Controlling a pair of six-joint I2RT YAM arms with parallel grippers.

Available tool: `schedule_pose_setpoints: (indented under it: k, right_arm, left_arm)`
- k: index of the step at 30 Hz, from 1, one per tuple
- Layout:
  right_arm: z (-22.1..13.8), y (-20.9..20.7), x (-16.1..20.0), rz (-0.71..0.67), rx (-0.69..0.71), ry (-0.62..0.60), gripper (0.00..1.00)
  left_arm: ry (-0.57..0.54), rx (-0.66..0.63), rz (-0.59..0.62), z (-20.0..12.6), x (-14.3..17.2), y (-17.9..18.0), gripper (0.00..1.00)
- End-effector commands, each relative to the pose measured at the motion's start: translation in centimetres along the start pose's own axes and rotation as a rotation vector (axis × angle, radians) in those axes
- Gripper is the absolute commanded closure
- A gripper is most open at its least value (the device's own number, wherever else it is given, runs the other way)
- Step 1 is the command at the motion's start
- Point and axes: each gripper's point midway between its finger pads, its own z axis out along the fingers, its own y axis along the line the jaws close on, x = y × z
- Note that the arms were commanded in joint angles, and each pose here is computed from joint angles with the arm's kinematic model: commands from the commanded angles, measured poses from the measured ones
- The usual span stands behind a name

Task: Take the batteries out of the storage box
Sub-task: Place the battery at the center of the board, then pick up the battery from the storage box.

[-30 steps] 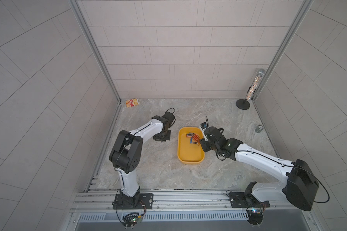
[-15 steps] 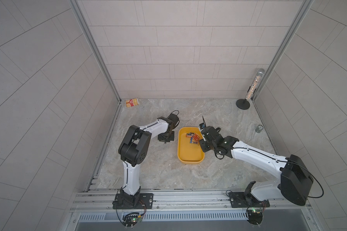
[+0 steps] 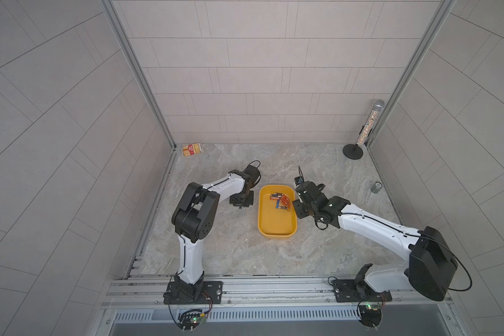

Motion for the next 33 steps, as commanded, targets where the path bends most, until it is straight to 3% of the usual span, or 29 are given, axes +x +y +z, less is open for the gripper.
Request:
schedule_pose_setpoints:
  k: [1, 7, 13, 21, 33]
  right_arm:
    - [-1.1, -1.5, -0.2, 0.067, -0.015, -0.013, 0.44]
    - [-1.1, -4.9, 0.8, 0.218, -0.066, 0.000, 0.40]
    - [-0.8, -6.3, 2.5, 0.240, -0.039, 0.021, 0.34]
    - [-0.8, -5.7, 3.9, 0.249, -0.083, 0.004, 0.26]
    - [-1.9, -6.5, 4.8, 0.233, -0.053, -0.053, 0.29]
  left_arm:
    - [-0.071, 0.031, 0.004, -4.4, -1.1, -0.1, 0.72]
    - [-0.196, 0.062, 0.022, -10.8, -2.2, -0.6, 0.66]
    - [-0.300, 0.063, 0.179, -15.7, -2.8, -7.0, 0.54]
    - [-0.190, 0.101, 0.303, -11.0, -1.2, -15.2, 0.55]
    - [-0.089, 0.078, 0.300, -4.1, -1.2, -16.7, 0.61]
